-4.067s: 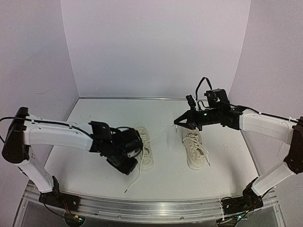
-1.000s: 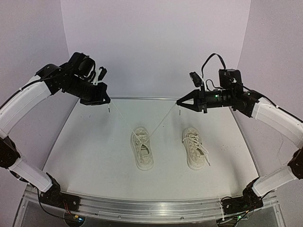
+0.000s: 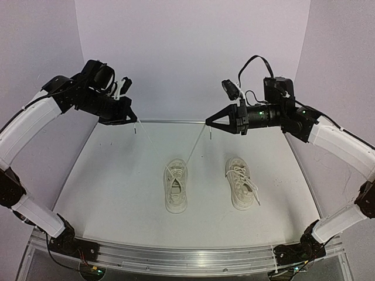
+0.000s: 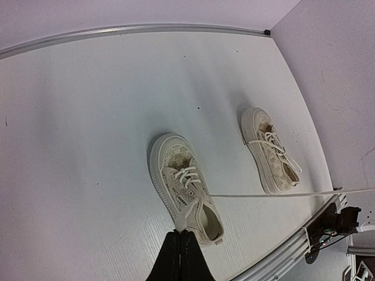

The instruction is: Tie the shoes

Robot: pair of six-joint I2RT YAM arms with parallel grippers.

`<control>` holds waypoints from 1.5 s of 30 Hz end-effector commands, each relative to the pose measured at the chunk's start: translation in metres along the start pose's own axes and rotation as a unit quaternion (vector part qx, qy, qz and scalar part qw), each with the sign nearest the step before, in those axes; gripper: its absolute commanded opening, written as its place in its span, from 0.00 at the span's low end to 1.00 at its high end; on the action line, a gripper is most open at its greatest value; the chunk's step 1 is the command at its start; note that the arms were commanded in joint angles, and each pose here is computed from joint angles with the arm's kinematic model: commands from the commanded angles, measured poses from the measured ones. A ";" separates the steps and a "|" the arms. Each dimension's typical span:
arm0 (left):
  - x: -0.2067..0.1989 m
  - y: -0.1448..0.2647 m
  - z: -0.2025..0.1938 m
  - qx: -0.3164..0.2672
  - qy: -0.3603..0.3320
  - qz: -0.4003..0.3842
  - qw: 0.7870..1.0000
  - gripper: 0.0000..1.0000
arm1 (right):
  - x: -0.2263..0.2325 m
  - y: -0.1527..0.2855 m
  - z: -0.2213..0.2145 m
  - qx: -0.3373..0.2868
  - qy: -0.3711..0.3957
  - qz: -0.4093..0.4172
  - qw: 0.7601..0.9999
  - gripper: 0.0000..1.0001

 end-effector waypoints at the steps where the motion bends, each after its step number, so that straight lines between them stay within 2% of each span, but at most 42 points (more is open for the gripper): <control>1: 0.000 0.016 0.005 -0.037 0.005 -0.005 0.999 0.00 | 0.026 0.006 0.009 -0.029 0.042 0.033 0.998 0.00; 8: 0.004 -0.001 -0.023 0.007 0.003 -0.033 0.999 0.00 | -0.001 0.007 0.013 -0.058 0.012 -0.021 0.998 0.00; 12: 0.006 0.006 -0.048 -0.001 -0.004 -0.071 0.997 0.00 | -0.038 0.022 0.029 -0.111 -0.035 -0.089 0.989 0.00; 14: 0.005 0.008 -0.060 -0.001 -0.008 -0.089 0.996 0.00 | -0.049 0.011 0.042 -0.108 -0.038 -0.094 0.989 0.00; 17: -0.005 0.014 -0.077 -0.001 -0.038 -0.107 0.994 0.00 | -0.068 -0.015 0.058 -0.088 -0.043 -0.085 0.992 0.00; 24: -0.035 0.005 -0.140 0.067 -0.122 -0.121 0.983 0.00 | -0.068 -0.093 0.072 -0.032 -0.030 -0.033 0.998 0.00; 28: -0.036 0.014 -0.162 0.059 -0.121 -0.130 0.982 0.00 | -0.079 -0.149 0.045 0.017 -0.041 -0.028 0.999 0.00; 36: -0.025 0.015 -0.187 0.094 -0.115 -0.122 0.981 0.00 | -0.100 -0.237 -0.039 0.142 -0.071 -0.010 0.987 0.00; 37: -0.024 0.015 -0.189 0.098 -0.116 -0.123 0.981 0.00 | -0.102 -0.242 -0.046 0.156 -0.076 -0.007 0.985 0.04; 41: -0.022 0.009 -0.196 0.118 -0.122 -0.123 0.978 0.00 | -0.101 -0.232 -0.048 0.171 -0.079 -0.009 0.982 0.44; 42: -0.023 0.008 -0.197 0.119 -0.122 -0.124 0.977 0.00 | -0.098 -0.227 -0.047 0.170 -0.079 -0.011 0.982 0.49; 45: -0.024 0.004 -0.198 0.117 -0.124 -0.130 0.977 0.00 | -0.091 -0.202 -0.033 0.152 -0.085 -0.017 0.985 0.52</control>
Point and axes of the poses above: each gripper's point midway between its finger pads, its own y axis back along the fingers, its own x axis along the line the jaws close on, z = x × y, the point moved 8 cm from there along y, back along the fingers, and after that the axes turned 4 degrees about -y, right-handed, at the moved point
